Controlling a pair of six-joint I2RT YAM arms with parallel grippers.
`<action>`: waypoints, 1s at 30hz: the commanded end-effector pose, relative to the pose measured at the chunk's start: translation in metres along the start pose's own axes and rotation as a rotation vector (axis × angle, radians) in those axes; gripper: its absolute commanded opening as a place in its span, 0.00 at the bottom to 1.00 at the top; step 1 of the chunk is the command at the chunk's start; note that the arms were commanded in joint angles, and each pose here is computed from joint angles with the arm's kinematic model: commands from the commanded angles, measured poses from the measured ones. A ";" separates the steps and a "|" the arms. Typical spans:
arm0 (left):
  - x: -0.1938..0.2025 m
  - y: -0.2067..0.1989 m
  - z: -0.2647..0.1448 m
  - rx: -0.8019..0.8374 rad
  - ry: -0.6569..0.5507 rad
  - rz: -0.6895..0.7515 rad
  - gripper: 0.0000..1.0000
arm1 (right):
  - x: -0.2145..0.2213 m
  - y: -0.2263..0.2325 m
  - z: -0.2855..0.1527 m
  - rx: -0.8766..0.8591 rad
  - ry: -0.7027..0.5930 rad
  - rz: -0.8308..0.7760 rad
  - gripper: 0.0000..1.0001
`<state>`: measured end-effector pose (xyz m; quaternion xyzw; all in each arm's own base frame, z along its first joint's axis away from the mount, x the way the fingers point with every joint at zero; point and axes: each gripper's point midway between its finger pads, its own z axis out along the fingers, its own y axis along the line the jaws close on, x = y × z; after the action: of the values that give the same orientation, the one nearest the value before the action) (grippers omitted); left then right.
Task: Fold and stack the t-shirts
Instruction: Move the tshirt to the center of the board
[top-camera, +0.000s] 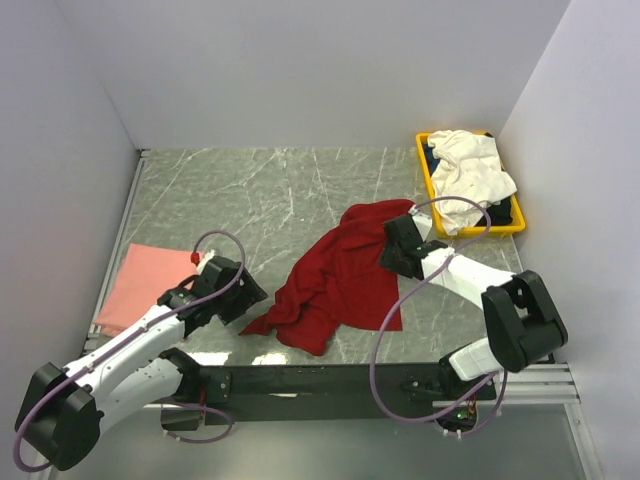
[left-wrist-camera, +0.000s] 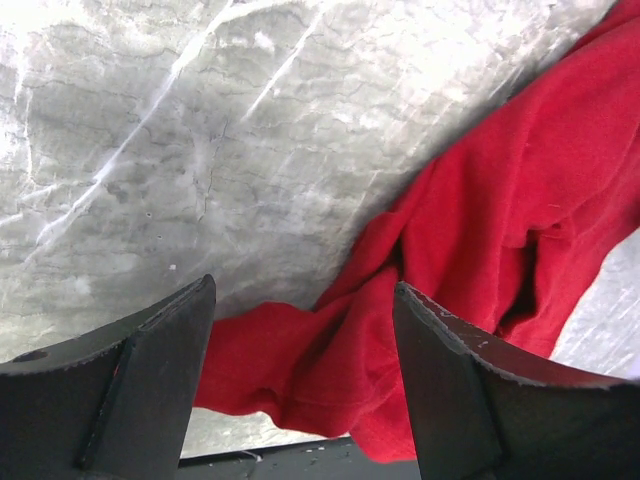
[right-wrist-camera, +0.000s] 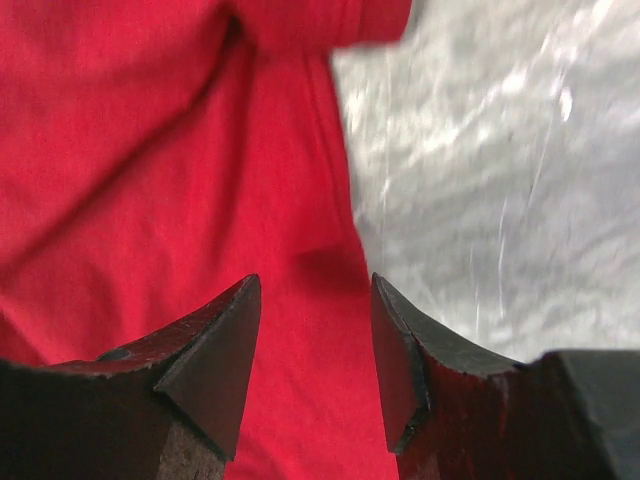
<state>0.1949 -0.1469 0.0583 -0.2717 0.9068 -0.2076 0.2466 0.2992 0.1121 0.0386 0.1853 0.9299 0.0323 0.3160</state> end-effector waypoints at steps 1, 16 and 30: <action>-0.004 -0.004 -0.004 0.022 -0.018 -0.029 0.77 | -0.031 0.003 0.005 0.029 -0.082 0.023 0.55; 0.019 0.032 -0.018 -0.183 0.096 -0.108 0.68 | -0.024 0.003 0.017 0.024 -0.051 0.028 0.46; 0.050 0.033 -0.026 -0.160 0.313 -0.173 0.73 | -0.021 0.000 0.019 0.016 -0.044 0.038 0.35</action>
<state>0.1378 -0.1320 0.0418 -0.3377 0.9228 -0.1590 0.0950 0.3168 0.1051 0.0312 0.1975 0.9265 0.0245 0.3195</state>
